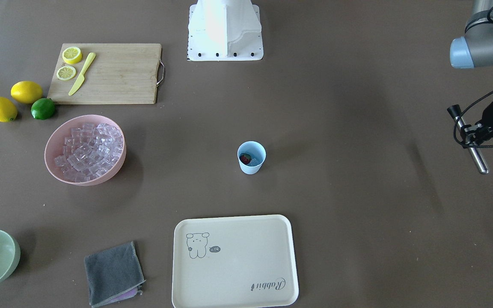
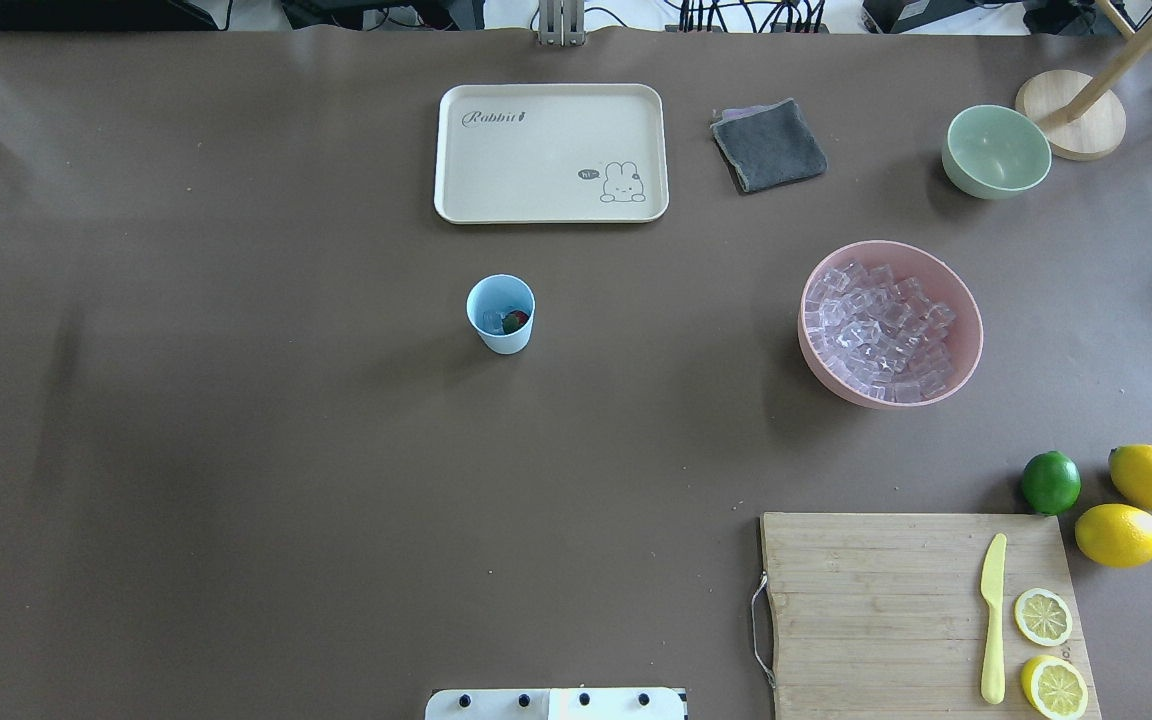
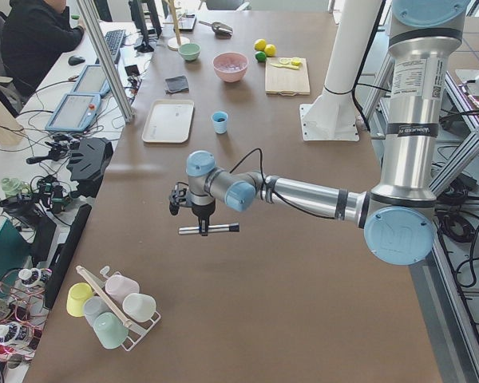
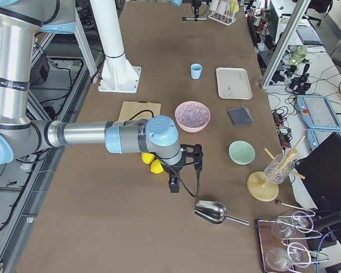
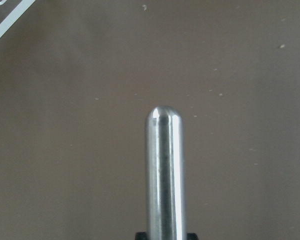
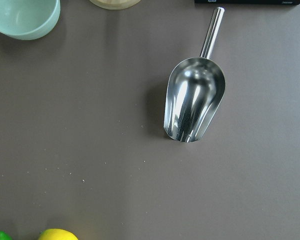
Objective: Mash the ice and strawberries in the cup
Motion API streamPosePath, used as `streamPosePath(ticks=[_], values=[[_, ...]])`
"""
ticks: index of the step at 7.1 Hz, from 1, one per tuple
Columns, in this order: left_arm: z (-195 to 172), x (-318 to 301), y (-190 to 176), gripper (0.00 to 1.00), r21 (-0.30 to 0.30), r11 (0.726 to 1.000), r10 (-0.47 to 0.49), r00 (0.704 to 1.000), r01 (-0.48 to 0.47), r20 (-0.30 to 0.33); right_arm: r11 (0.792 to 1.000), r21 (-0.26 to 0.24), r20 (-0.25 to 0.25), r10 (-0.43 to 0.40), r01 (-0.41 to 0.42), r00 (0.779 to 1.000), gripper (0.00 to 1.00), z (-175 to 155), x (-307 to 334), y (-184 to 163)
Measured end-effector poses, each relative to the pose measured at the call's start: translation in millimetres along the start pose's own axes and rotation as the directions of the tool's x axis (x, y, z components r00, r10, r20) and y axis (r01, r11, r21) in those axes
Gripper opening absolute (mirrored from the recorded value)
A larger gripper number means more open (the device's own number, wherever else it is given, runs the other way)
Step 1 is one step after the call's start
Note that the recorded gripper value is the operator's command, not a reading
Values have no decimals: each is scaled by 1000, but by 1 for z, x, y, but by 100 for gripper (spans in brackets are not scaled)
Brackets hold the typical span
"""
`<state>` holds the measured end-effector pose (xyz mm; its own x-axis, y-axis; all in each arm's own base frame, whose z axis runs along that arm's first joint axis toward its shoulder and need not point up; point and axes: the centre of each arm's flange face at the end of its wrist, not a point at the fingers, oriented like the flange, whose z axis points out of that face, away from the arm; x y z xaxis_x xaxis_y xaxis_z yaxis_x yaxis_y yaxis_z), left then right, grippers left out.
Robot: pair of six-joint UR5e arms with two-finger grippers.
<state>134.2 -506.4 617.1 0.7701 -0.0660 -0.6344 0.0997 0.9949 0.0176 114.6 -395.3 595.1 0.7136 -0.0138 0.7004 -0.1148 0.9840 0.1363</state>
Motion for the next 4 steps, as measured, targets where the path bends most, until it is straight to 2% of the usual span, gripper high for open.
streamPosePath(ticks=[1, 3, 4], values=[[25, -30, 10, 28, 11, 1000, 27, 1000, -27, -8, 1000, 0, 0, -1, 1, 1000, 100, 0, 0, 0], [50, -63, 24, 29, 5, 998, 59, 998, -59, -4, 1000, 0, 0, -1, 1, 1000, 100, 0, -1, 0], [55, -70, 28, 49, 0, 998, 65, 998, -65, 1, 1000, 0, 0, -1, 1, 1000, 100, 0, -1, 0]])
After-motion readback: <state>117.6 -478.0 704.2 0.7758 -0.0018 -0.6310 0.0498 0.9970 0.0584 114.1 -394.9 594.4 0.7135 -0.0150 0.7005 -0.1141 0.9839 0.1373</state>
